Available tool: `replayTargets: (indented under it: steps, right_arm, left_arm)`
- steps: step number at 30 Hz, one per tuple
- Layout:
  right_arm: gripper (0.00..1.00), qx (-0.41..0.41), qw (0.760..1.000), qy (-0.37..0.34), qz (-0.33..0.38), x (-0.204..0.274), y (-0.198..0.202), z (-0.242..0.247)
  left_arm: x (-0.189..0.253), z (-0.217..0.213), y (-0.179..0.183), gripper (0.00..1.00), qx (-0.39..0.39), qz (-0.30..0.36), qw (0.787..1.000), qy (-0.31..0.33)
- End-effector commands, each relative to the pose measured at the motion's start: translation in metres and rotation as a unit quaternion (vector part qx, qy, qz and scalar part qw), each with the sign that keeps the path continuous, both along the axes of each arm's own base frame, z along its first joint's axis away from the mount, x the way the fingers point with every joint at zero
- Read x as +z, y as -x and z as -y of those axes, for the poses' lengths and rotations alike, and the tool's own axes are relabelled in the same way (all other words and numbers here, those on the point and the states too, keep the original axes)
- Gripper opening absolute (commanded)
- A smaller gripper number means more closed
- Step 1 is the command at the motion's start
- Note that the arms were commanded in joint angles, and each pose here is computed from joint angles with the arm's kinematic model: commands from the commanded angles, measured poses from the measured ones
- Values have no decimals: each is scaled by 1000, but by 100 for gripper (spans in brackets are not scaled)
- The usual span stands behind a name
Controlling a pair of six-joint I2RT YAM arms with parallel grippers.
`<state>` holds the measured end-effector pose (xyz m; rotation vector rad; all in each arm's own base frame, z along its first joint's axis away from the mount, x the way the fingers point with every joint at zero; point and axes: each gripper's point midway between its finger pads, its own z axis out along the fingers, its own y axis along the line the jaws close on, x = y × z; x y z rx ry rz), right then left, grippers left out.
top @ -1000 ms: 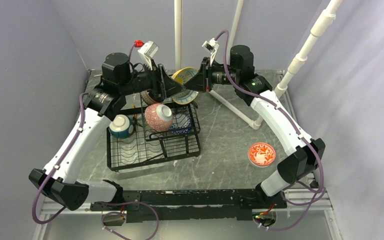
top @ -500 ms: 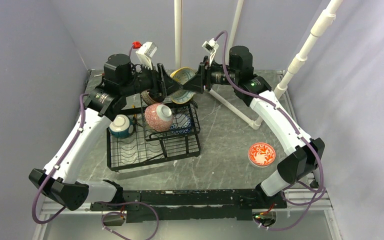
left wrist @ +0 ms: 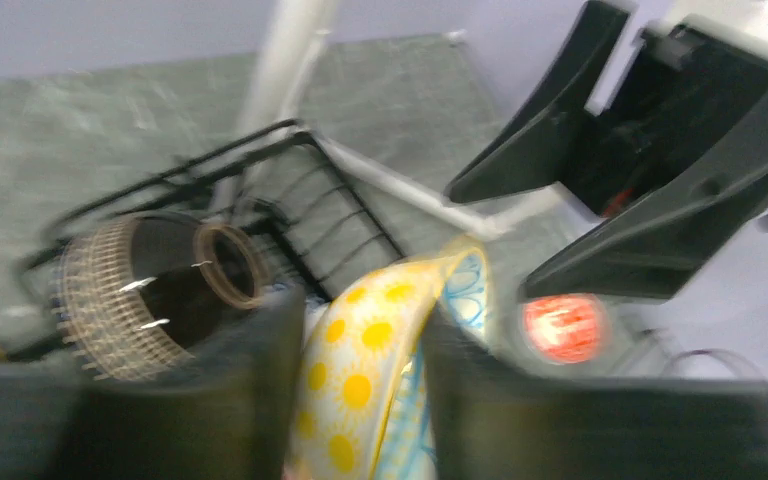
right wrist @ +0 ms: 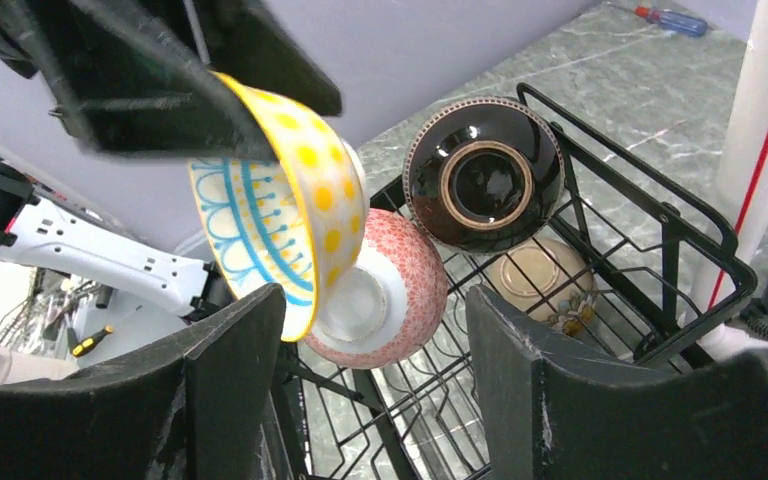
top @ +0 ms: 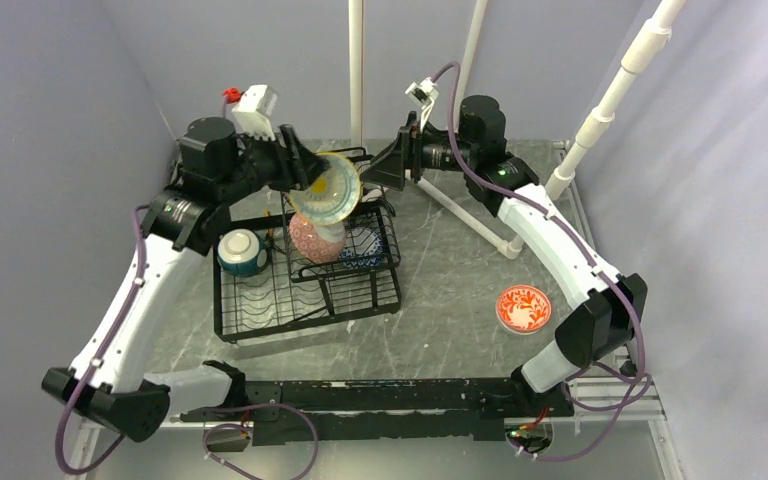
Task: Load the bowls into the dish rack
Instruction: Turn the bowl upside down on the dish rack.
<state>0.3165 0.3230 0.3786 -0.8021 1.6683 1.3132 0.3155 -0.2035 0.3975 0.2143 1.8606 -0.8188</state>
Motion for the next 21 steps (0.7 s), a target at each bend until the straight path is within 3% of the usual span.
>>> replayTargets:
  steps: [1,9,14,17,21]
  right_arm:
    - [72,15,999,-29,27,20,6,0]
    - [74,42,998,-41,4,16,8,-8]
    - [81,56,997,-52,-1,20,14,-12]
    - [88,43,997,-59,9,28,17,-11]
    - [92,9,999,-39,-11,25,13,-19]
  left_arm:
    - [39,-30,14,3,51,76,996,0]
    - [23,-39,17,3,64,62,996,-22]
    - [10,-34,6,3,62,51,996,-24]
    - [5,-38,-5,3,82,53,995,-38]
    - [14,-35,-13,3,94,77,992,-32]
